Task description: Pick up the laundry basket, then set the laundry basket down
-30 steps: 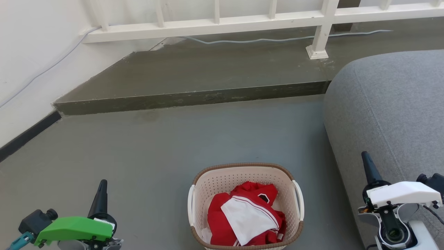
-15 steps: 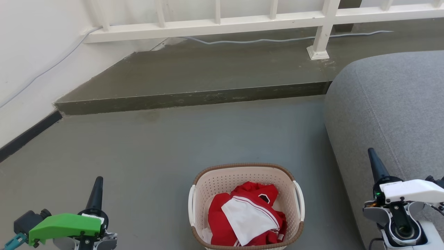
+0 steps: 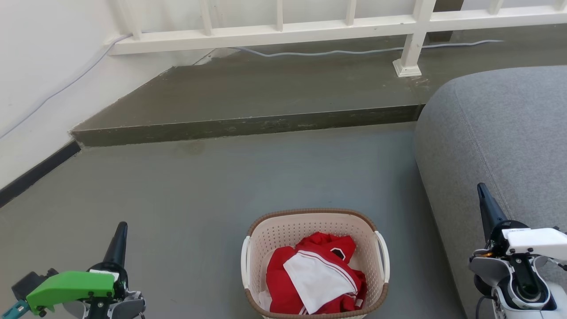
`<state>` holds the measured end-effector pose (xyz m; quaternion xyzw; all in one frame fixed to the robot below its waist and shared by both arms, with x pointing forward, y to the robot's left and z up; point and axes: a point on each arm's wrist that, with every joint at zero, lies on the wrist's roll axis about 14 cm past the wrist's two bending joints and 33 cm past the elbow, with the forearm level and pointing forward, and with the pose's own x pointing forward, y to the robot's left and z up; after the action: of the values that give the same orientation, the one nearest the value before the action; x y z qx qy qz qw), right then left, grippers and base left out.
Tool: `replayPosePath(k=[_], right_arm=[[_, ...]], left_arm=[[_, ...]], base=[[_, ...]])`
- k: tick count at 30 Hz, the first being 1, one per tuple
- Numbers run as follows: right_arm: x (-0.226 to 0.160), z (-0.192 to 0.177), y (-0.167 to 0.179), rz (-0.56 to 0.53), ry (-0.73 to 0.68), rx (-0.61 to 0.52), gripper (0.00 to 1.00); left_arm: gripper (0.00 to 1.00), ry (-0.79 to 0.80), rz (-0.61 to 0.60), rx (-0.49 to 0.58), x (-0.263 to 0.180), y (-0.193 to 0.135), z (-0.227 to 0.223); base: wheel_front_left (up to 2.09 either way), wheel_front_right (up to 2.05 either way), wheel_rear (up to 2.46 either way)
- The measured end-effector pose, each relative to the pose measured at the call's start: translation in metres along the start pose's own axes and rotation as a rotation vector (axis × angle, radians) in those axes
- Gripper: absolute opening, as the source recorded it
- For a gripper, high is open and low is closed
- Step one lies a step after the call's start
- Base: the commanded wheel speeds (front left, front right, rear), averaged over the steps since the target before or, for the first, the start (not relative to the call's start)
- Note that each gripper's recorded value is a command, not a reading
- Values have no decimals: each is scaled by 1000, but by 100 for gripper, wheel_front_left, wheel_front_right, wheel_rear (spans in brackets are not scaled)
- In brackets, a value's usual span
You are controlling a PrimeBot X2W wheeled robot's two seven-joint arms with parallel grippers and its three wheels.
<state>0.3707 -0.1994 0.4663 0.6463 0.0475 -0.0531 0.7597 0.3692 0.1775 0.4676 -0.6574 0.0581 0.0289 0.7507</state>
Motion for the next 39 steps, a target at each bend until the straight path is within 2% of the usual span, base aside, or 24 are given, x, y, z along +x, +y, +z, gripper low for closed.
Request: replayPosePath(k=[13, 39], right_arm=[[0, 7, 5, 25, -10, 169, 0], [1, 8, 6, 30, -12, 175, 0]], left_arm=[[0, -4, -21, -142, 2, -5, 6], [0, -6, -34, -142, 5, -10, 7]], base=[[0, 0, 0], [0, 0, 0]])
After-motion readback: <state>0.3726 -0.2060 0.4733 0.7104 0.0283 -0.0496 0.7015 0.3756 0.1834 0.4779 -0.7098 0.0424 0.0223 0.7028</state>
